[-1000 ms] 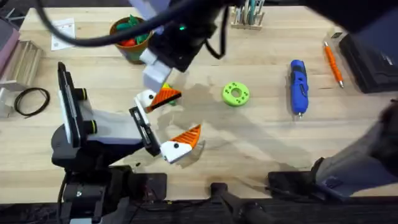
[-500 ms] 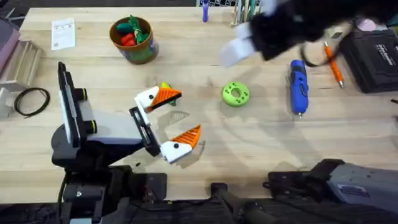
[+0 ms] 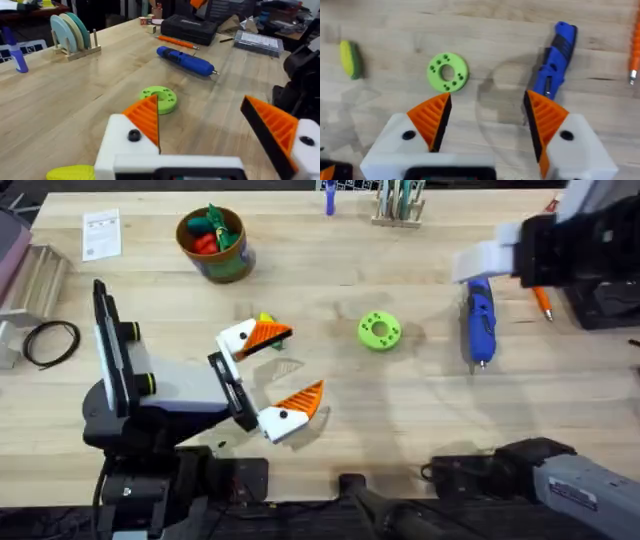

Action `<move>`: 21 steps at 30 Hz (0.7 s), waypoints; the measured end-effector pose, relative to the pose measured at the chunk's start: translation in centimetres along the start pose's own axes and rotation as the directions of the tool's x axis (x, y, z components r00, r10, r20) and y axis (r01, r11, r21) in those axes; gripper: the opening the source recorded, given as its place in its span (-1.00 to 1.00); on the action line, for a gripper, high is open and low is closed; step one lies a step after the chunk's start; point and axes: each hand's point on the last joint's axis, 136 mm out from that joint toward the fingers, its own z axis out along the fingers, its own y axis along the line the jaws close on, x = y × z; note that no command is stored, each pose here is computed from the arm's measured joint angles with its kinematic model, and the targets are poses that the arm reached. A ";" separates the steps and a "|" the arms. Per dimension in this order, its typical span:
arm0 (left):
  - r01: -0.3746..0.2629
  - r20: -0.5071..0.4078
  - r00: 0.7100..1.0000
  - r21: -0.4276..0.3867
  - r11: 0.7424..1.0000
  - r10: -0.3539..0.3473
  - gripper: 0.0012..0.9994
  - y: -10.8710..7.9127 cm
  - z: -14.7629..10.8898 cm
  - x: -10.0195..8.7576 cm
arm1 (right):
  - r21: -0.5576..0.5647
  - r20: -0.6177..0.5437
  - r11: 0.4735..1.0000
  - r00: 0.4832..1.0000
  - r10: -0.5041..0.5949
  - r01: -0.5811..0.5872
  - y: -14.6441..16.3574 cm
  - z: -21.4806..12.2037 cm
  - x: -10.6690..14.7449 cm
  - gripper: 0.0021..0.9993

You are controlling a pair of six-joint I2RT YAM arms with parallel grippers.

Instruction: Pick up the gripper from the table and insert it into the empty holder that is missing its gripper. Then pick up a screw, insert it into the mounting hole, and use the screwdriver to tighten it. Finally, clean up the table by picking up the vegetable and placing it into the bucket.

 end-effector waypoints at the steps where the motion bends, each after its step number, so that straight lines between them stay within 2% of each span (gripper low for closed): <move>1: 0.000 0.000 1.000 0.000 1.000 0.000 0.97 0.0 0.0 0.0 | 0.012 0.002 1.000 1.000 0.017 -0.018 -0.6 0.0 -0.1 0.76; 5: 0.000 0.000 1.000 0.000 1.000 0.000 0.97 0.0 0.0 0.0 | 0.050 0.009 0.996 0.997 0.077 -0.077 -2.5 0.0 -0.3 0.75; 15: -0.001 0.000 1.000 0.000 1.000 0.001 0.98 0.0 0.0 0.0 | 0.092 0.020 0.985 0.989 0.146 -0.148 -4.7 -0.2 -0.3 0.76; 16: 0.001 0.000 1.000 0.000 1.000 -0.001 0.91 0.0 0.0 0.0 | 0.096 0.021 0.983 0.988 0.154 -0.155 -4.9 -0.2 -0.3 0.76; 17: 0.001 0.000 1.000 0.000 1.000 -0.001 0.73 0.0 0.0 0.0 | 0.101 0.023 0.981 0.986 0.163 -0.164 -5.2 -0.2 -0.3 0.76; 21: 0.000 0.000 1.000 0.000 1.000 0.000 -0.50 0.0 0.0 0.0 | 0.119 0.031 0.974 0.981 0.193 -0.195 -6.2 -0.3 -0.3 0.76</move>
